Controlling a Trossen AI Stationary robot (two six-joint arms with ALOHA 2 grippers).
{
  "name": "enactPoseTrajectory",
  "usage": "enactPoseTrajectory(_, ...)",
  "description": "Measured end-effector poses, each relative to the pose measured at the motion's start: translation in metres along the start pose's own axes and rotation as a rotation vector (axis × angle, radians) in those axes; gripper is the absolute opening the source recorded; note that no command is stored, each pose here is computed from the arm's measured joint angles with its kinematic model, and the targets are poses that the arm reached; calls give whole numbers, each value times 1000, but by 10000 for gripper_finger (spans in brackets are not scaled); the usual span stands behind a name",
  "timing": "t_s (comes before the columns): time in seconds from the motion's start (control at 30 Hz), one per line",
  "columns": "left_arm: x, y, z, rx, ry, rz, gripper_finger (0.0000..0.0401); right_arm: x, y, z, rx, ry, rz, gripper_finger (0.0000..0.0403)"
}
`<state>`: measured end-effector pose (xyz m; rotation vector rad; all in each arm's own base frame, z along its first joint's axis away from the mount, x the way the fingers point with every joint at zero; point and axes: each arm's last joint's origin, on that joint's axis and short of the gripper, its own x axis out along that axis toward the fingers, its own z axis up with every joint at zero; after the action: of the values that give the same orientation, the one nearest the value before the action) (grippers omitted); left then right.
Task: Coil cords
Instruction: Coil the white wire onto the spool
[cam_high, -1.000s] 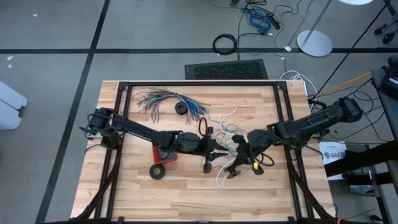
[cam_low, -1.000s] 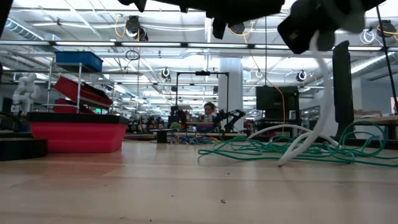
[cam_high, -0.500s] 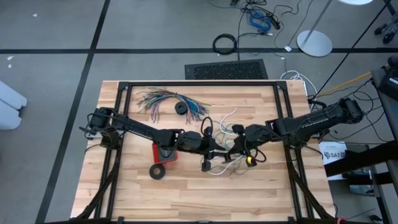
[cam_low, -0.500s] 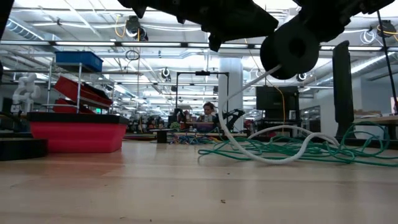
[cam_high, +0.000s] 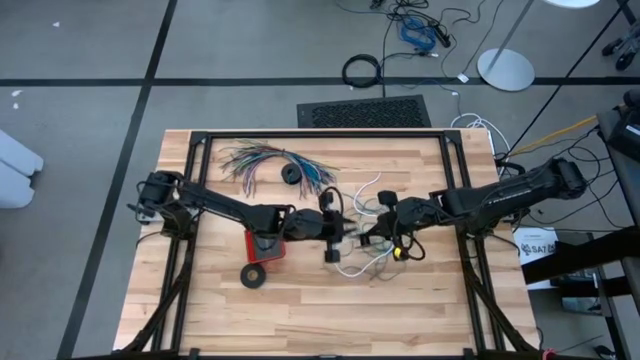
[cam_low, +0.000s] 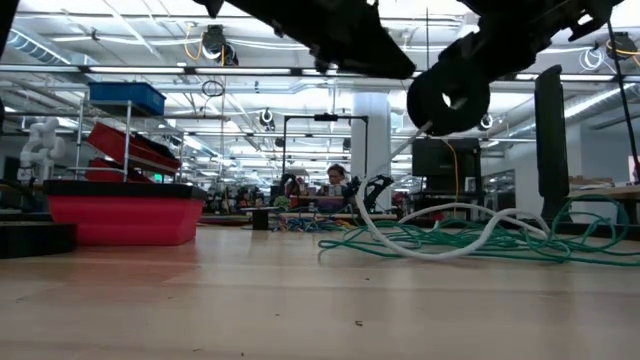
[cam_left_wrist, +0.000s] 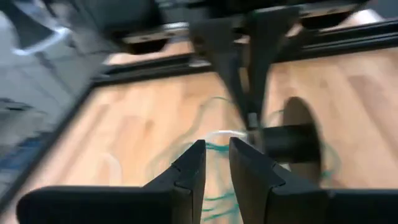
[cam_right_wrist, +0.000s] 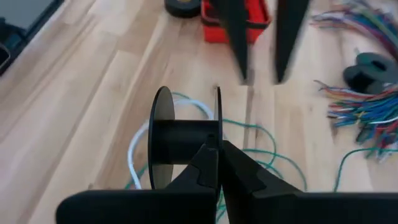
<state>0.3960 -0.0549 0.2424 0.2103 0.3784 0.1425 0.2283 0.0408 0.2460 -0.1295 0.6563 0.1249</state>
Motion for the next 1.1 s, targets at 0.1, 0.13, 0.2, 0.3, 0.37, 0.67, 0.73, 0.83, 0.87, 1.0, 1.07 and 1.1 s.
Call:
enactPoseTrajectory(0.1,-7,7,7,44,-9,68,80,-10,1,3,-8,-43,-22,0)
enactPoseTrajectory(0.13,-7,9,6,60,6,86,80,-14,1,5,-9,-64,-32,0)
enactPoseTrajectory(0.2,-8,14,4,66,24,114,80,-24,2,8,-22,-105,-56,0)
enactPoseTrajectory(0.3,-6,22,-3,54,41,128,80,-38,4,10,-27,-155,-82,0)
enactPoseTrajectory(0.37,-6,22,-5,38,36,85,80,-45,6,11,-31,-179,-72,0)
enactPoseTrajectory(0.67,-9,12,13,61,-139,-42,80,-39,9,6,-9,-120,-61,0)
enactPoseTrajectory(0.73,-8,10,13,63,-142,-62,80,-35,9,7,-15,-121,-61,0)
enactPoseTrajectory(0.83,-7,10,12,60,-129,-86,80,-30,9,8,-20,-120,-65,0)
enactPoseTrajectory(0.87,-7,10,12,59,-131,-92,80,-29,9,9,-21,-123,-65,0)
enactPoseTrajectory(1.0,-7,9,13,52,-137,-126,80,-28,7,10,-24,-129,-70,0)
enactPoseTrajectory(1.07,-7,10,13,33,-140,-152,80,-28,6,10,-22,-129,-68,0)
enactPoseTrajectory(1.1,-6,10,12,25,-139,-159,80,-28,6,10,-21,-129,-68,0)
